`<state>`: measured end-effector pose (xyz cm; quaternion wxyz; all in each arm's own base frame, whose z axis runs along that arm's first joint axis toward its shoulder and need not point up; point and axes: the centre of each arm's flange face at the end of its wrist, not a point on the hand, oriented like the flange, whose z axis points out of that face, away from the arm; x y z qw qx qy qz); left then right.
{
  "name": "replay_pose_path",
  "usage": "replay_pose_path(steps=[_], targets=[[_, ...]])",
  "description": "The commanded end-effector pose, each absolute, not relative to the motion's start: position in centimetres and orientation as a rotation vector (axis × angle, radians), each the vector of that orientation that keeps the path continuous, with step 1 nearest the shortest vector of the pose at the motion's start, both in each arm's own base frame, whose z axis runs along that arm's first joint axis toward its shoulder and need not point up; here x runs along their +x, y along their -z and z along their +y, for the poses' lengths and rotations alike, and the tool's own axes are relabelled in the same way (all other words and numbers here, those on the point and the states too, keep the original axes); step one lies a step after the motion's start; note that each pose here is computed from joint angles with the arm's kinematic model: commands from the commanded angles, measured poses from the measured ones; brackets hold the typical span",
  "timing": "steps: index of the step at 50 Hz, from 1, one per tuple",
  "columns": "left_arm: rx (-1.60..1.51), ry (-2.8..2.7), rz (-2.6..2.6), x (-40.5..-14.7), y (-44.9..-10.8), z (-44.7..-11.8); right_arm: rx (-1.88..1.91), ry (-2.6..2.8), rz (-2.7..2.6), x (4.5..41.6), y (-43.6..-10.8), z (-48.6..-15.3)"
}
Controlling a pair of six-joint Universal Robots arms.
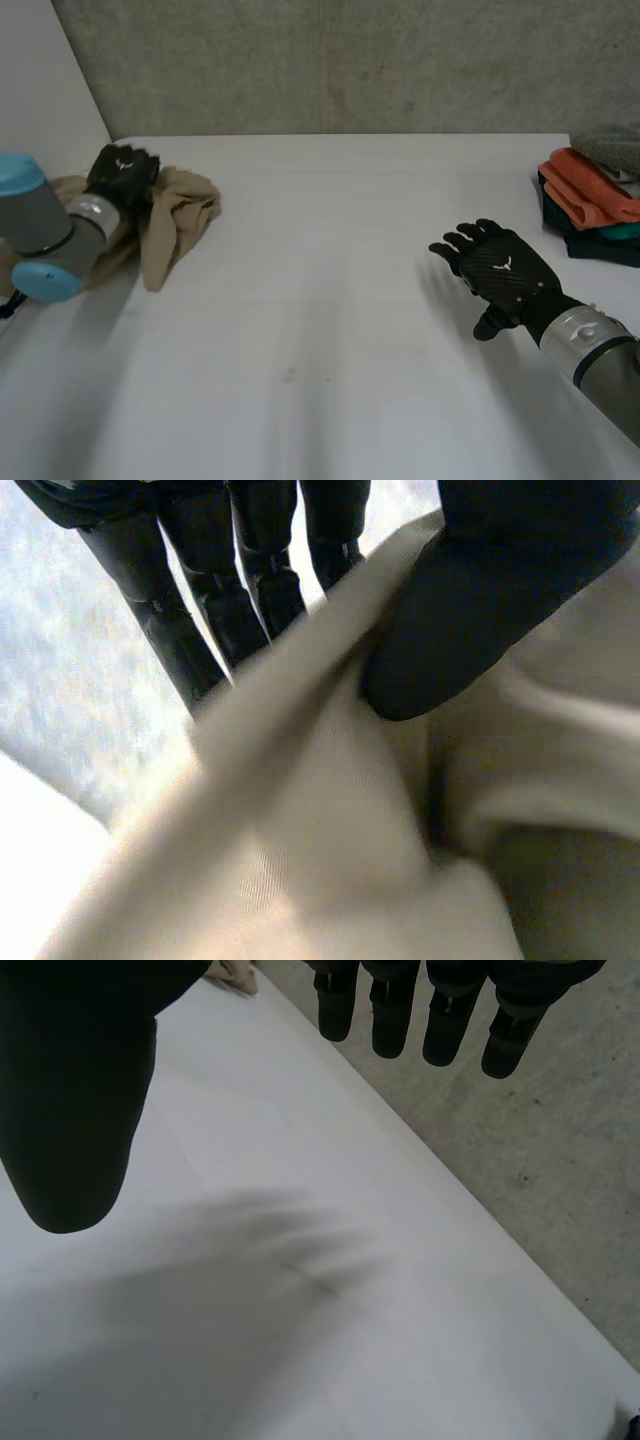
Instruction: Fold the laundry.
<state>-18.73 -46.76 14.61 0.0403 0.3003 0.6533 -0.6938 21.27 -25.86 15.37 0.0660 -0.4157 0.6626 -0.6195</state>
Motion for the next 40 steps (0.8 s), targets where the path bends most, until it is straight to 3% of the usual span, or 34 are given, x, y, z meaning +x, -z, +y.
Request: replay_pose_path(steps=[1,2,7,13,17,24,34,40], targets=[[1.013,2.403,1.976,-25.9,-21.7,-39.1,-1.245,1.898,2.0,21.2,-15.9,-26.0],[1.038,2.484,2.0,-27.9,-23.2,-36.7,-1.242,1.903,2.005,21.1,-15.9,-26.0],[1.105,2.655,2.127,-32.2,-25.7,-30.3,-1.213,1.939,2.054,20.4,-16.2,-26.5],[1.278,2.614,2.392,-36.2,-22.8,-24.6,-1.194,1.968,2.071,19.8,-16.6,-26.9],[1.391,2.534,2.455,-38.1,-20.2,-22.5,-1.18,1.974,2.085,19.5,-16.6,-27.2],[1.337,2.511,2.413,-37.7,-20.5,-22.4,-1.15,2.008,2.128,18.8,-16.8,-27.8],[1.099,2.485,2.303,-34.0,-22.5,-23.5,-0.986,2.056,2.202,17.7,-17.6,-28.9],[1.119,2.348,2.289,-33.8,-19.4,-24.7,-0.929,2.06,2.193,17.6,-18.2,-28.9]])
